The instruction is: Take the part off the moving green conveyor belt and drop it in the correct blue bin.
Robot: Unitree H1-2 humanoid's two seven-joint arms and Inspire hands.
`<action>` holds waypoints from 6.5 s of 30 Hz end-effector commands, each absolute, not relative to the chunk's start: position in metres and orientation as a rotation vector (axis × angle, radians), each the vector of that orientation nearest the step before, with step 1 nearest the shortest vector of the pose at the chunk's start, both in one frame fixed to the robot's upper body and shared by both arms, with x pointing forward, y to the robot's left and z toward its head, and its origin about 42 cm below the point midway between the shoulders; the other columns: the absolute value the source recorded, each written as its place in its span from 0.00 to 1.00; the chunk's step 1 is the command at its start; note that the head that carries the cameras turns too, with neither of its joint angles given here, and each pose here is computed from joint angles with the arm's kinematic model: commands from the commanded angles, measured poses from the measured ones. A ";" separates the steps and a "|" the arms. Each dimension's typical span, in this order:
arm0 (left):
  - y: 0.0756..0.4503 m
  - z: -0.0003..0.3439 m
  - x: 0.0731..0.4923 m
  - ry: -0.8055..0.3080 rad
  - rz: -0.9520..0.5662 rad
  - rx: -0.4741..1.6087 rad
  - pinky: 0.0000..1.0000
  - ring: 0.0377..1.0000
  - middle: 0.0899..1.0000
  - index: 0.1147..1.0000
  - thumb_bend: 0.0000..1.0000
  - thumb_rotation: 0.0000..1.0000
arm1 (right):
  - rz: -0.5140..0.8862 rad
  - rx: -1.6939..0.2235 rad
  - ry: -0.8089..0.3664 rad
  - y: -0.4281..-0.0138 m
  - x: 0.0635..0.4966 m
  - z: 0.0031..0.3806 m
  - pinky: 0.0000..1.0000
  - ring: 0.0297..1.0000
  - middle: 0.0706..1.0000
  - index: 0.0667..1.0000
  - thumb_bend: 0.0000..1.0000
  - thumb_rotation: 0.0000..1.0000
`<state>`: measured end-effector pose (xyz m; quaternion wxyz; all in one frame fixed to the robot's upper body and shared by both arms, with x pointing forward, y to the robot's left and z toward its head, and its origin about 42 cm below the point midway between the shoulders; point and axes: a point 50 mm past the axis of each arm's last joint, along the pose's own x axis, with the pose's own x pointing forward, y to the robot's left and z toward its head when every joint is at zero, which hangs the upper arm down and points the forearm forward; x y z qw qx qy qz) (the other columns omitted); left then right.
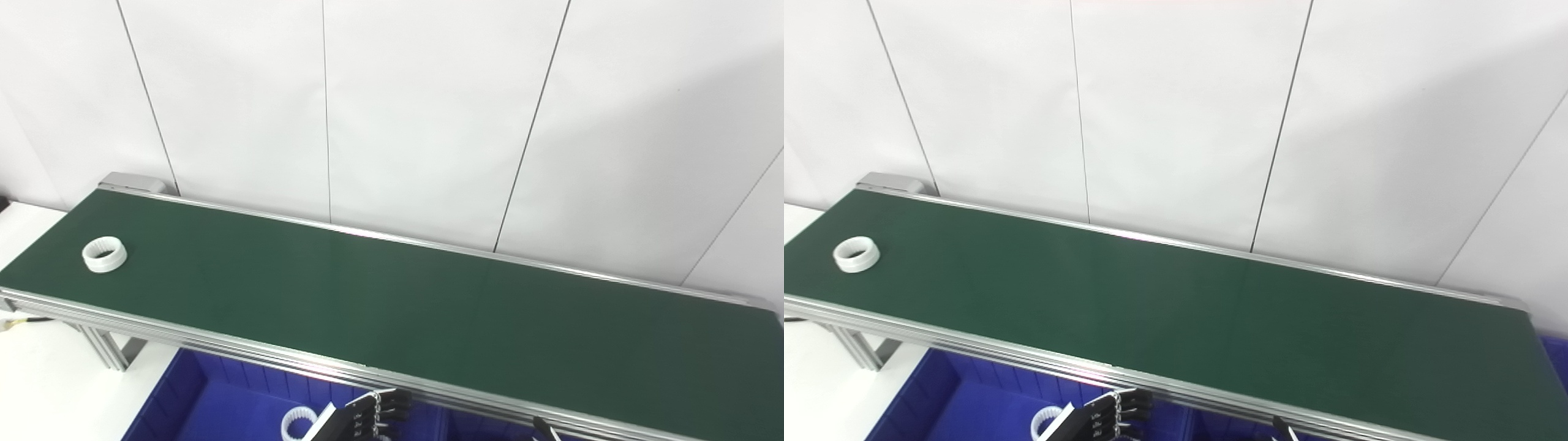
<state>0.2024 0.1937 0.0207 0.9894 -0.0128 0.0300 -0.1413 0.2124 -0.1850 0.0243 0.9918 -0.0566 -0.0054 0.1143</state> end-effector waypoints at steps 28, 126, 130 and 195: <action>0.254 0.197 0.301 -0.503 0.021 0.174 0.63 0.70 0.75 0.77 0.96 0.45 | 0.237 -0.078 -0.094 -0.175 0.235 0.028 0.71 0.80 0.83 0.96 0.50 0.93; 0.355 0.171 0.431 0.237 -0.170 1.333 0.90 0.84 0.85 0.79 0.93 0.05 | 0.230 -0.069 -0.100 -0.176 0.234 0.028 0.72 0.80 0.83 0.96 0.47 0.96; 0.352 0.172 0.431 0.243 -0.180 1.334 0.90 0.85 0.86 0.78 0.93 0.04 | 0.228 -0.066 -0.099 -0.176 0.234 0.028 0.72 0.80 0.83 0.96 0.47 0.96; 0.339 0.164 0.430 0.262 -0.249 1.381 0.90 0.85 0.86 0.78 0.91 0.01 | 0.233 -0.067 -0.104 -0.178 0.232 0.030 0.71 0.79 0.83 0.95 0.48 0.95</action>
